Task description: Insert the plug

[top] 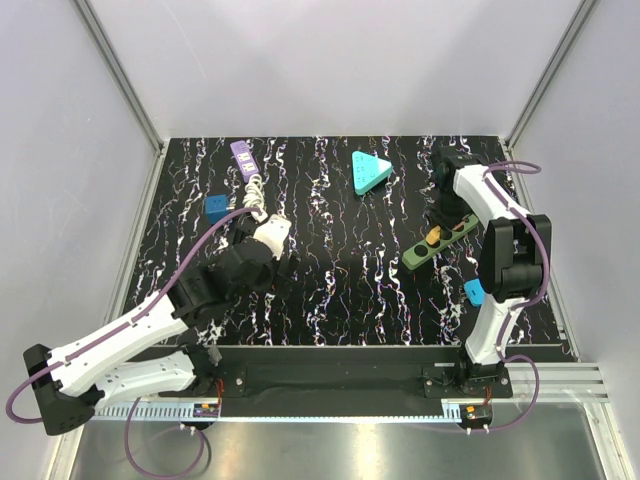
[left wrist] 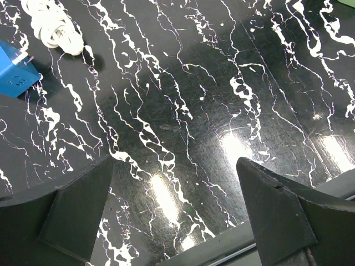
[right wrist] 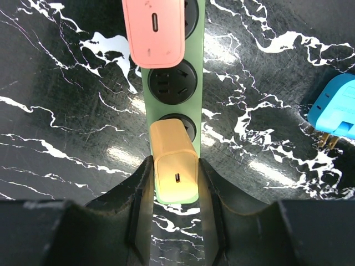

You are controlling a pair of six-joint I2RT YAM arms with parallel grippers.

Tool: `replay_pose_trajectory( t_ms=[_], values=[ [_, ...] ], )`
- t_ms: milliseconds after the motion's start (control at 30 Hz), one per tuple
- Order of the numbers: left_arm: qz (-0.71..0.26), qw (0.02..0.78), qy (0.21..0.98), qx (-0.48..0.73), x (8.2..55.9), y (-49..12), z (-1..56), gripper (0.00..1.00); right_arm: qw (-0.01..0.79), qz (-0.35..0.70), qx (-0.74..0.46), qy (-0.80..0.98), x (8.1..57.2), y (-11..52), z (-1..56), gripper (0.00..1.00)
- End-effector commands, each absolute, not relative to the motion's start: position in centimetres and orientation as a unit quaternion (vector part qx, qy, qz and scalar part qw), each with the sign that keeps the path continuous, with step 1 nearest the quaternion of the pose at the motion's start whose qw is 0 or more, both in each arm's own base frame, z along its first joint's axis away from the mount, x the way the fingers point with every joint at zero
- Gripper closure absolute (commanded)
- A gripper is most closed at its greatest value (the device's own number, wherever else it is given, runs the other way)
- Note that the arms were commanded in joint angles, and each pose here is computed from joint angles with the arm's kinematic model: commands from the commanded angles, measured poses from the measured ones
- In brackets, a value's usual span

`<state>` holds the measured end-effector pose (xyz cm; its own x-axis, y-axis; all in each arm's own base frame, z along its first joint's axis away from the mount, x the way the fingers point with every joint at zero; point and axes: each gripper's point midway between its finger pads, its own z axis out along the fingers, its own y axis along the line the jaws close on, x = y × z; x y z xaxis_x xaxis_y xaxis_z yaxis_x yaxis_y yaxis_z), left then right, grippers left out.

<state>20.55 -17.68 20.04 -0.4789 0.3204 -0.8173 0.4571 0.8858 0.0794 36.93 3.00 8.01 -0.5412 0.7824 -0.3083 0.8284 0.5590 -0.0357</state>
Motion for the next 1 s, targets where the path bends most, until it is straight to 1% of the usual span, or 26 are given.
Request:
replay_pose_trajectory(
  t_ms=[0,133,467,667,967],
  values=[
    [-0.068,0.472,0.851,0.222,21.2,-17.6,20.6,0.01,0.078,-0.11,0.472,0.871,34.8,3.3,3.4,1.0],
    [-0.07,0.472,0.85,0.222,21.1,-17.7,20.7,0.01,0.068,-0.111,0.47,0.873,34.3,3.4,2.4,1.0],
    [-0.07,0.475,0.849,0.219,21.1,-17.5,20.8,0.01,0.046,-0.116,0.457,0.881,34.9,3.8,0.3,1.0],
    [-0.069,0.475,0.849,0.22,21.1,-17.5,20.8,0.01,0.047,-0.118,0.453,0.882,35.2,3.9,0.1,1.0],
    [-0.07,0.474,0.849,0.222,21.1,-17.6,20.8,0.01,0.049,-0.135,0.448,0.883,33.8,5.1,-1.0,1.0]
  ],
)
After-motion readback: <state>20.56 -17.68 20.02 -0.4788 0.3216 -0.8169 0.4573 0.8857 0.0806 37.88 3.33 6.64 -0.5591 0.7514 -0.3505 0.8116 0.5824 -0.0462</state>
